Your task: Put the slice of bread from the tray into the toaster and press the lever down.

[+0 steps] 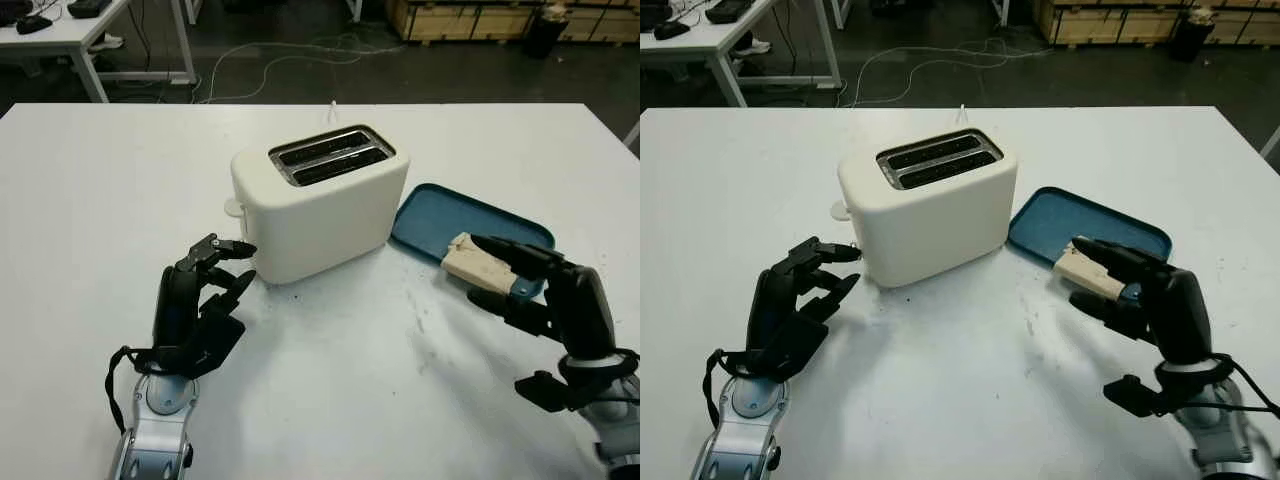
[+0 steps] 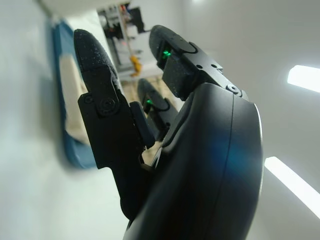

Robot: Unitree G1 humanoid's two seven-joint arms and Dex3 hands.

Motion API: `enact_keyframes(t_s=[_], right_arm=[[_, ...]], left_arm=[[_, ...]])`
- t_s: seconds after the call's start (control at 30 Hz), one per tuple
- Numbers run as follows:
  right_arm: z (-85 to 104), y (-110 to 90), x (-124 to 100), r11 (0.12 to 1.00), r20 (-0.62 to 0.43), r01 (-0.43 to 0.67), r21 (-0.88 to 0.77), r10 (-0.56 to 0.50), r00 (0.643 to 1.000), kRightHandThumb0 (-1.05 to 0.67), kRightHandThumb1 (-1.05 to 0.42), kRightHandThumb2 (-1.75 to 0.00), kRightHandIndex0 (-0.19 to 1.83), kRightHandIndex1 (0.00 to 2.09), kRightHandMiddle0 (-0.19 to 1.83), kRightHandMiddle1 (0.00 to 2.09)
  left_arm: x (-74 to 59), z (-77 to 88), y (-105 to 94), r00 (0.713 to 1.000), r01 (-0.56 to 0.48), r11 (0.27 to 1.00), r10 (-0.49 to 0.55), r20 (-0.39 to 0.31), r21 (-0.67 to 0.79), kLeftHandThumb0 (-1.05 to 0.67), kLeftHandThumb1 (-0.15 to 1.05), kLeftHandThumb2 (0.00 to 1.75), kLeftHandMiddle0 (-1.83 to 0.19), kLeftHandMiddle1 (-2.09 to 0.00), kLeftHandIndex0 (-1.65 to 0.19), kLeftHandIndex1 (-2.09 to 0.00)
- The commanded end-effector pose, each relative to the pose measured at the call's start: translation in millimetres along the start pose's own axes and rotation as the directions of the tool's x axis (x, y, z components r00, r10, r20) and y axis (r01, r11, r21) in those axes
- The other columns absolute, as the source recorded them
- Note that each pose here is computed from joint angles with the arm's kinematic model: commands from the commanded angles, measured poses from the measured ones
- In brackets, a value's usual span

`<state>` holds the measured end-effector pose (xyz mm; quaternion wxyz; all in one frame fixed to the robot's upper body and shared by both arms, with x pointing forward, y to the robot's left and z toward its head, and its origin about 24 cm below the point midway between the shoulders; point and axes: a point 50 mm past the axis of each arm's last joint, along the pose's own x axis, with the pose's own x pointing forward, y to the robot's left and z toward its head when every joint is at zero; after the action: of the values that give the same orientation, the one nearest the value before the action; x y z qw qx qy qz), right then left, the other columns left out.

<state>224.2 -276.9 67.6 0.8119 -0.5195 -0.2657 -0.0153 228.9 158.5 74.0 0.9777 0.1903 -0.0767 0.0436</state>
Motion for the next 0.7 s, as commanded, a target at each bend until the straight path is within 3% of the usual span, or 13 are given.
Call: enact_keyframes(t_s=[0.0, 0.27, 0.67], right_arm=[[-7.2, -1, 1, 0.998, 0.017, -0.010, -0.068, 0.011, 1.000, -0.72, -0.78, 0.00, 0.50, 0.00, 0.49, 0.00], [-34.8, 6, -4, 0.972, -0.078, -0.136, -0.193, 0.123, 0.989, -0.74, -0.73, 0.00, 0.31, 0.00, 0.37, 0.00], [-38.8, 29, -10, 0.967, -0.117, -0.204, -0.150, 0.188, 0.975, -0.72, -0.75, -0.01, 0.31, 0.00, 0.38, 0.00]], left_arm=[[1.3, 4.4, 2.0, 1.000, -0.004, 1.000, 0.004, 0.020, 0.000, -0.23, 0.92, 0.19, -0.62, -1.37, -0.62, -0.90], [0.5, 3.7, 1.4, 1.000, -0.008, 1.000, 0.008, 0.023, 0.007, -0.23, 0.92, 0.20, -0.61, -1.37, -0.61, -0.91], [-1.2, 2.7, 0.3, 1.000, -0.002, 1.000, 0.002, 0.016, -0.011, -0.22, 0.92, 0.21, -0.60, -1.36, -0.60, -0.91]])
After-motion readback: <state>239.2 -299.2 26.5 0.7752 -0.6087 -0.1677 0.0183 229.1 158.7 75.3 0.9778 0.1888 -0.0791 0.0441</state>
